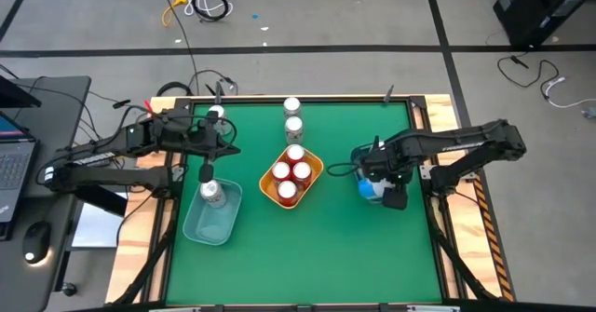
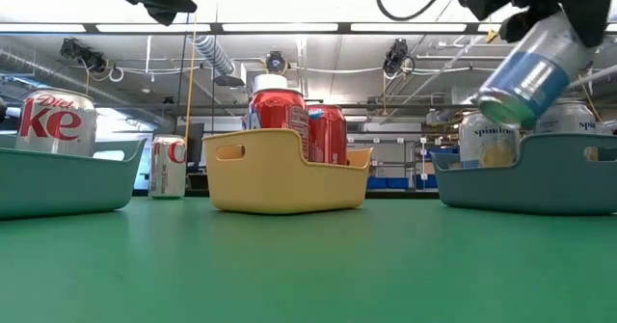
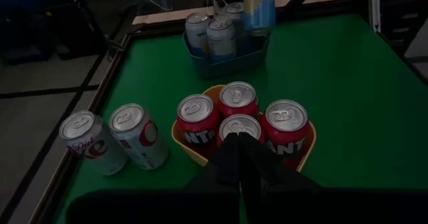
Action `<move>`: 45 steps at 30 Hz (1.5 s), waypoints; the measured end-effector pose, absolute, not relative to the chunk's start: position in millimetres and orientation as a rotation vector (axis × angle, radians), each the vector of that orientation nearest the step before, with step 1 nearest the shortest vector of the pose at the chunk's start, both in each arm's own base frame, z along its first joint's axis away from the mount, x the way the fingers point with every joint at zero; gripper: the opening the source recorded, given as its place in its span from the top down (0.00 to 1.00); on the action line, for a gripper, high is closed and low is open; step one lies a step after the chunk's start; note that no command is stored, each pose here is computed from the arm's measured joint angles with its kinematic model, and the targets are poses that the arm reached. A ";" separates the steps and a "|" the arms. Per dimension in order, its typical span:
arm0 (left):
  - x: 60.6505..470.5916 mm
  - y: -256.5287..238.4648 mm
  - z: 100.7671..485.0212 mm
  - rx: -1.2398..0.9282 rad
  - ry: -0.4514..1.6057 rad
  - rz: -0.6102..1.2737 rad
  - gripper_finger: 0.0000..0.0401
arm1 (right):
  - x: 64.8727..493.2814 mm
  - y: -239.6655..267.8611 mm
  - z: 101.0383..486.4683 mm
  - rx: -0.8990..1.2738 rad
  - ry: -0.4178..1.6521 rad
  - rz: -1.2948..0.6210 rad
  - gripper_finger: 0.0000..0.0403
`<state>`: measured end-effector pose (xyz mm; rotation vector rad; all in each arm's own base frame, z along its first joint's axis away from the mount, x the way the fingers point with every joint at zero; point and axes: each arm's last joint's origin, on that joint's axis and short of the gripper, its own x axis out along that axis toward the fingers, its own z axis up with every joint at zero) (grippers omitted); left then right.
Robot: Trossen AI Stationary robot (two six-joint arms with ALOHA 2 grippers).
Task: Sort soda cans
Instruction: Put the blue and white soda can into the blue bin
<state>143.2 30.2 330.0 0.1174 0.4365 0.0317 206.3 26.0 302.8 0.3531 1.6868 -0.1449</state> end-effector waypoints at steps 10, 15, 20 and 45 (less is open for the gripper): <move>166.8 35.0 315.2 0.046 0.521 0.031 1.00 | 204.7 30.5 297.9 0.444 1.719 -0.191 0.32; 185.3 32.7 298.5 0.061 0.454 -0.104 1.00 | 215.7 45.6 293.7 0.412 1.758 -0.174 0.32; 192.6 27.1 281.4 0.046 0.401 -0.197 1.00 | 240.1 64.8 282.5 0.357 1.836 -0.154 0.32; 194.9 6.8 270.6 0.068 0.419 -0.249 1.00 | 324.3 104.8 222.2 0.261 2.016 0.045 0.32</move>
